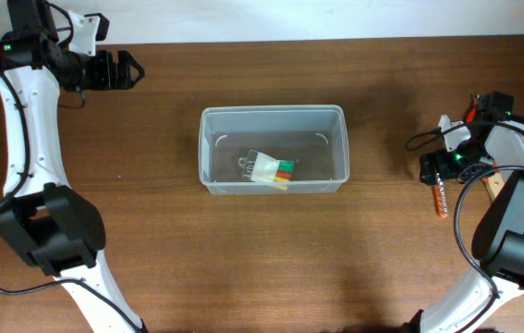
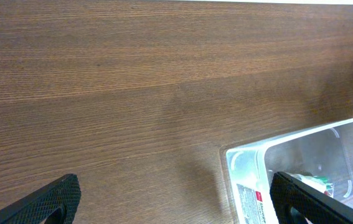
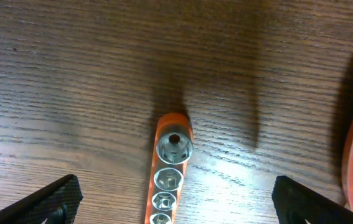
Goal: Pack container
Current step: 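Lower the right gripper over the orange socket rail and close on it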
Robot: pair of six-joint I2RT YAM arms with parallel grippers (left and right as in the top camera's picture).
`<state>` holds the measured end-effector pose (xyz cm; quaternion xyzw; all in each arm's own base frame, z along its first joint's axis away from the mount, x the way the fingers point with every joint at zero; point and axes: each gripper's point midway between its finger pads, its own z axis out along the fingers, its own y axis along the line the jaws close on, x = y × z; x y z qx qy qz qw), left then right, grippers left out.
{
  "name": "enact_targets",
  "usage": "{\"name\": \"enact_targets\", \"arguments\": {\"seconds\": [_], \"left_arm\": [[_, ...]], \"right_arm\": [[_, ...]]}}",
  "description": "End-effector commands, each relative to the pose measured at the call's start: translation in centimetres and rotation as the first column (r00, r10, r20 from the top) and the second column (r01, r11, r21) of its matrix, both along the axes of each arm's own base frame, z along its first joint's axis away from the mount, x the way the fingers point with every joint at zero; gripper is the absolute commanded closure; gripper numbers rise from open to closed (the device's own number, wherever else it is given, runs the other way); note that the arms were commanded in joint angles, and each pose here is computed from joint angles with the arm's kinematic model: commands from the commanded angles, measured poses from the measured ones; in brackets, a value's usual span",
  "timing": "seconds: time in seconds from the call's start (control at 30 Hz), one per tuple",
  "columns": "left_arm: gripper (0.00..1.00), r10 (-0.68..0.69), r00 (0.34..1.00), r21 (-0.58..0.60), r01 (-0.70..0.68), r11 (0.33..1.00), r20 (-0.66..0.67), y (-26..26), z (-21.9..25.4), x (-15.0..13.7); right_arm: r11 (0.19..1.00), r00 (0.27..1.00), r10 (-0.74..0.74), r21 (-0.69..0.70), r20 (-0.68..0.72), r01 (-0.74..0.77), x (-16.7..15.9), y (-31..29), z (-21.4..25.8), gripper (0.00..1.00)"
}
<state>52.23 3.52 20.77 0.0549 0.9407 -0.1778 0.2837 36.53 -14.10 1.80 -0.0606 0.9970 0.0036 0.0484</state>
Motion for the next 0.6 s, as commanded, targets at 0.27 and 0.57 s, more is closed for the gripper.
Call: {"name": "enact_targets", "arguments": {"seconds": [0.27,0.57], "left_arm": [[0.01,0.01,1.0,0.0,-0.01,1.0,0.015,0.22,0.63,0.21],[0.01,0.011,1.0,0.0,-0.011,1.0,0.015,0.24,0.63,0.21]], "right_arm": [[0.999,0.999,-0.022,0.041,-0.046,0.023,-0.8,0.53,-1.43,0.01],[0.998,0.998,-0.022,0.052,-0.067,0.025,-1.53,0.87,-1.97,0.01]]}}
